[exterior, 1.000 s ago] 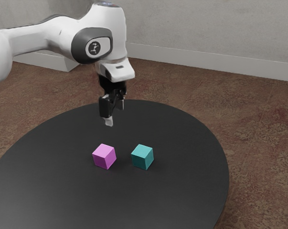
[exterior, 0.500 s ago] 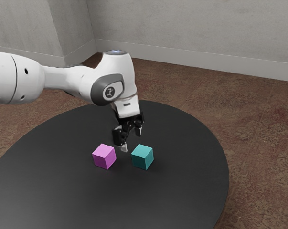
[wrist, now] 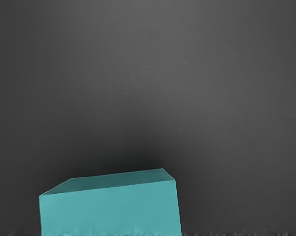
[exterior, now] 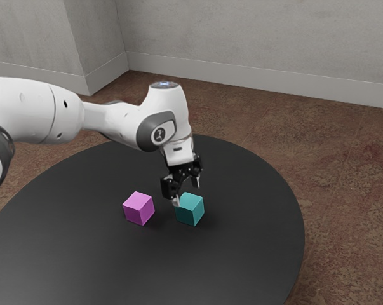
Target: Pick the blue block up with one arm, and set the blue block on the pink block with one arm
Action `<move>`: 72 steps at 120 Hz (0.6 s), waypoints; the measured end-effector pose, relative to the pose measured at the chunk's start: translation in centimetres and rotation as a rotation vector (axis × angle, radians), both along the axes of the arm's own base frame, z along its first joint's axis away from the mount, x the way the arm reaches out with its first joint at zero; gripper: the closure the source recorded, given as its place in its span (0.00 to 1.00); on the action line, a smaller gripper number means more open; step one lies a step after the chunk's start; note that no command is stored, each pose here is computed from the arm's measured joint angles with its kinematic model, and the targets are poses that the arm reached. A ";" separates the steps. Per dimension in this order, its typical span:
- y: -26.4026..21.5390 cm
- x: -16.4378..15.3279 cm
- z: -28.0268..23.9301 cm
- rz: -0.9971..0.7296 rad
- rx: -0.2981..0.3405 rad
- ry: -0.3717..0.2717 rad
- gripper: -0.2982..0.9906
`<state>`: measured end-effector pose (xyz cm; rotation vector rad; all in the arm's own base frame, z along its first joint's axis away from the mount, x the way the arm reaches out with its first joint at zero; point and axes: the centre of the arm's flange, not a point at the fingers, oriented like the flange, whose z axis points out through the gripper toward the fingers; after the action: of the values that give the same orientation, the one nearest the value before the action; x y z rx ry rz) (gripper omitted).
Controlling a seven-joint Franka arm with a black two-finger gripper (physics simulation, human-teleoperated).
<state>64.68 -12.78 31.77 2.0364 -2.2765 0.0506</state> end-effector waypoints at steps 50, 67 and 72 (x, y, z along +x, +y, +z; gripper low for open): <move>0.6 1.2 -4.5 -0.014 -0.019 0.041 0.23; 0.7 1.1 -5.7 -0.014 -0.022 0.053 0.23; 0.7 1.1 -5.8 -0.015 -0.022 0.054 0.23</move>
<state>65.81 -12.05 25.98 1.9850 -2.2489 0.0203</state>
